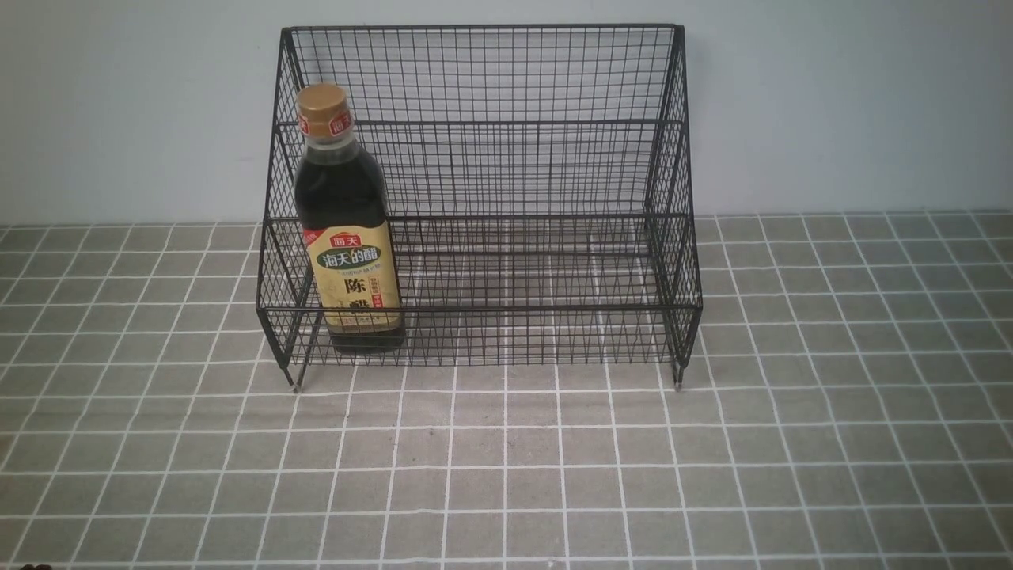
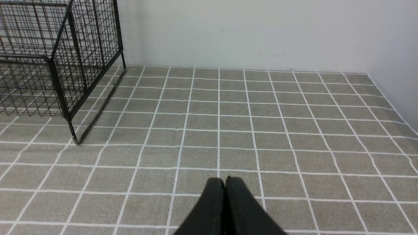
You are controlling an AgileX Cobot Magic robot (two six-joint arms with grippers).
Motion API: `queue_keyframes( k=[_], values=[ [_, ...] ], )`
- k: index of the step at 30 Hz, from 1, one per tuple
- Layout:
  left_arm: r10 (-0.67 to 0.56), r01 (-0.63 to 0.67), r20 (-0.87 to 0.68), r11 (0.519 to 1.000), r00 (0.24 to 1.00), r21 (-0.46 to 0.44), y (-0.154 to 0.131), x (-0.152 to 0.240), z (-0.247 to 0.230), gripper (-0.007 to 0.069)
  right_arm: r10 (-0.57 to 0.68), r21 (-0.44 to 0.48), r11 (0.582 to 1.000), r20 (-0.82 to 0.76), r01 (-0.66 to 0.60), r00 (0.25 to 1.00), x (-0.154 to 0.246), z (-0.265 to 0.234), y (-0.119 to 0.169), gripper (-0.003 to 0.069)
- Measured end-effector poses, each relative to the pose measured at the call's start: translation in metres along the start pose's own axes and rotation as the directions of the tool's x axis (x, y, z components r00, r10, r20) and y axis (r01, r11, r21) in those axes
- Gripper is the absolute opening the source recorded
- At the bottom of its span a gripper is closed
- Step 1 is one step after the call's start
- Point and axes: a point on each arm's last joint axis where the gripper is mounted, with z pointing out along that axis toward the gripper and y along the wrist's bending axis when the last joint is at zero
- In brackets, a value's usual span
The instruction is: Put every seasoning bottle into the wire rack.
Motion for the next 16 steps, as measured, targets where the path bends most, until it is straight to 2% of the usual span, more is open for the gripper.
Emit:
queue_keyframes(
  k=[16],
  values=[
    [0.000,0.000,0.000,1.000,1.000,0.000,0.0000,0.0000,0.0000,-0.0007,0.000,0.000,1.000,0.000,0.000,1.000,0.0000,0.0000,0.0000,-0.0015]
  ],
)
